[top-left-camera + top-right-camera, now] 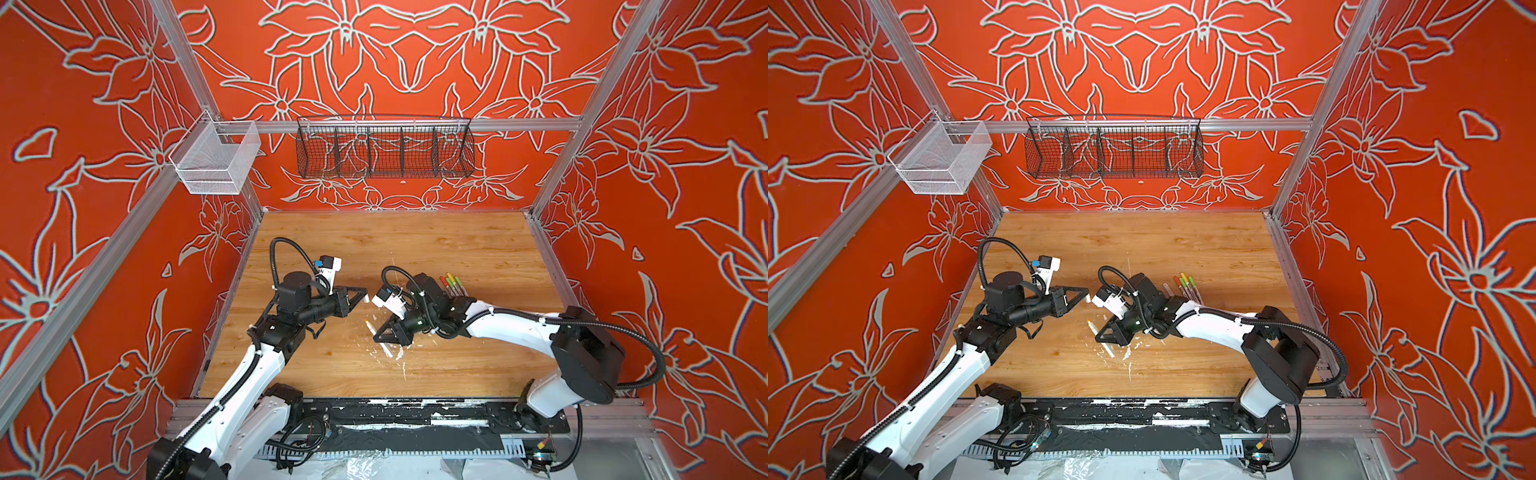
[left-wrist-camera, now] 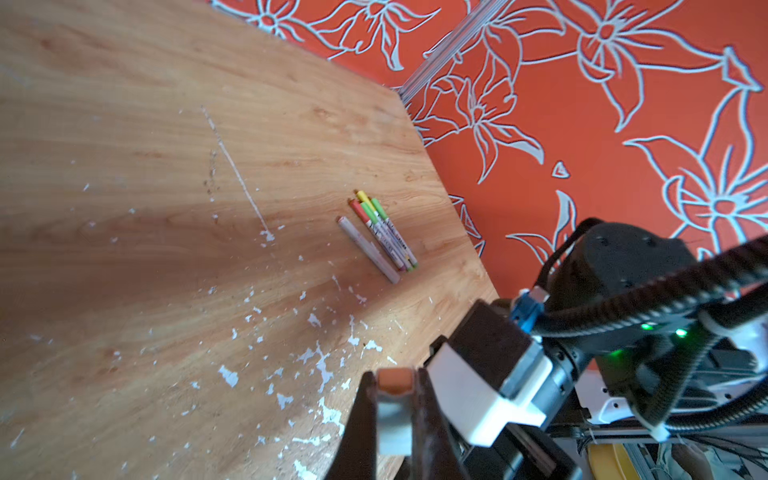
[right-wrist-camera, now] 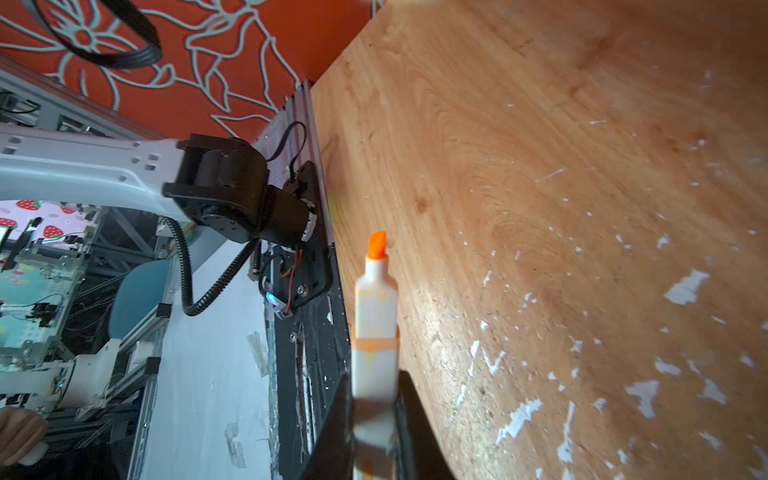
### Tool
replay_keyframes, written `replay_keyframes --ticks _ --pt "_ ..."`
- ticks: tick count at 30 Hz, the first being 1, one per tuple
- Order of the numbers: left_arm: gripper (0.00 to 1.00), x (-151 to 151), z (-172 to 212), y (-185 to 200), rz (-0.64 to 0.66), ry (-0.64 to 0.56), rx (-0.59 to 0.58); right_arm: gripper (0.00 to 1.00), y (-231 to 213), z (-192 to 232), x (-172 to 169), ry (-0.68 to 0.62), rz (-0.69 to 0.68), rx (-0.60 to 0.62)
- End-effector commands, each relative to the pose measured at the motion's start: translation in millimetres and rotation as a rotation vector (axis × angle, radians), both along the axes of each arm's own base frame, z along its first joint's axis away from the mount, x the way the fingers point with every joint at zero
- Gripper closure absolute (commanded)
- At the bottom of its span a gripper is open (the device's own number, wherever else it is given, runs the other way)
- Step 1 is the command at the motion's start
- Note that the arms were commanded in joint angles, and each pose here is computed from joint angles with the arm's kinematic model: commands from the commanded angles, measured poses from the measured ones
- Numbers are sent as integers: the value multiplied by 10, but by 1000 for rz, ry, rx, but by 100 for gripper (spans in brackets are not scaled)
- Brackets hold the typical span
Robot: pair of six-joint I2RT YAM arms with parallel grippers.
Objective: Insert the pens into the pen caps
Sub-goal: 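Lift the cap above the marker tip while the right gripper raises the marker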
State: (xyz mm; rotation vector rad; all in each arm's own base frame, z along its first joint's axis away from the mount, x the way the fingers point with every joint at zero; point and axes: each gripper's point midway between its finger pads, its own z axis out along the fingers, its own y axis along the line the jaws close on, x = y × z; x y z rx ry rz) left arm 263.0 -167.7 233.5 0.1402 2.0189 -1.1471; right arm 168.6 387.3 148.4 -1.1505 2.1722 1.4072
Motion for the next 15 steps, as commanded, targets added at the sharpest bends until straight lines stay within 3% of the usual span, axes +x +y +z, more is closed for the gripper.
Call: replay_keyframes --ticks 1,15 --pt "100 -74 237 -55 -64 -105 -63 100 91 279 -15 -31 26 108" --pt "100 -72 380 40 -80 -109 -202 100 0 476 92 -132 -52 176"
